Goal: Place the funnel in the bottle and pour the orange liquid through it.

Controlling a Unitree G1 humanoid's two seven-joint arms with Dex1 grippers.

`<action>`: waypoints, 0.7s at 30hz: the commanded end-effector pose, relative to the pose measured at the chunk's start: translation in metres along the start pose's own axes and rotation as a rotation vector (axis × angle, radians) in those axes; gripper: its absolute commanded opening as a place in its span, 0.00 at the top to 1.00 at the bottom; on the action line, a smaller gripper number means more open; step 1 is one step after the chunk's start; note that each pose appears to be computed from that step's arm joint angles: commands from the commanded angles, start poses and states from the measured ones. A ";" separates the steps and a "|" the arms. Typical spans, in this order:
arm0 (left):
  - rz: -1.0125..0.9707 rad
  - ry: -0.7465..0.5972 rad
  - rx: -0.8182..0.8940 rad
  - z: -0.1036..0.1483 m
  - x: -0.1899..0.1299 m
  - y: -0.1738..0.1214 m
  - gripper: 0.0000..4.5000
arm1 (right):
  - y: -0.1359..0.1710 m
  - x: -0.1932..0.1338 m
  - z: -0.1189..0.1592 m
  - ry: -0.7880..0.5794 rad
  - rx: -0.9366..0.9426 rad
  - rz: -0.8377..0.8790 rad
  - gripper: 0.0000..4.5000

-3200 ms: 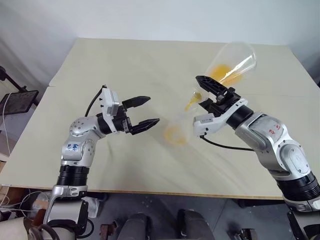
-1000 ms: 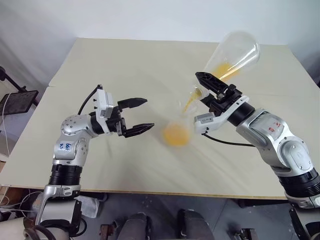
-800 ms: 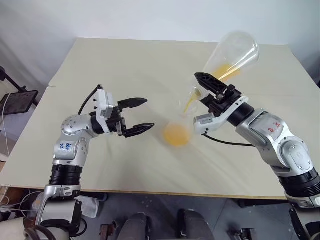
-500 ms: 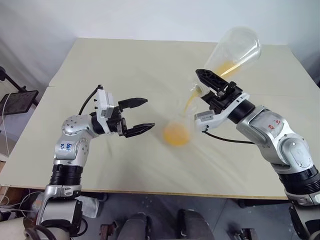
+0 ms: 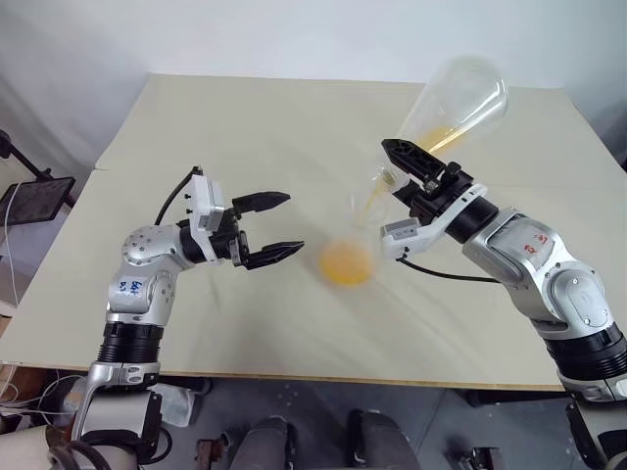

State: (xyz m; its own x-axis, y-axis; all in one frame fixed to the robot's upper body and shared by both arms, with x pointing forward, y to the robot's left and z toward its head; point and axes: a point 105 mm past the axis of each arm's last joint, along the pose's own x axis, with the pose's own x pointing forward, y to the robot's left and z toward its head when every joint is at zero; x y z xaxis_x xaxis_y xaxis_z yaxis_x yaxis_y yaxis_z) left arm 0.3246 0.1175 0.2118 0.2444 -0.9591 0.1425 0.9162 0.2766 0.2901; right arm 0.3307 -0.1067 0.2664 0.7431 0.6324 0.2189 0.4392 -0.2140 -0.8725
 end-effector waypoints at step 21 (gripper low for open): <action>0.004 -0.029 0.041 0.009 0.003 0.003 0.00 | -0.012 -0.003 0.001 -0.001 -0.054 -0.075 0.37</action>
State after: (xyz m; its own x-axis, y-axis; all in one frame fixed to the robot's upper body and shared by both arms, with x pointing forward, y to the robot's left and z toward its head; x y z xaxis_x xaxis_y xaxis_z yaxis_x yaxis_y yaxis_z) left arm 0.3249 0.1161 0.2118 0.2443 -0.9581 0.1497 0.9163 0.2786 0.2877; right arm 0.3291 -0.1057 0.2630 0.7319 0.6427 0.2262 0.4678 -0.2327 -0.8527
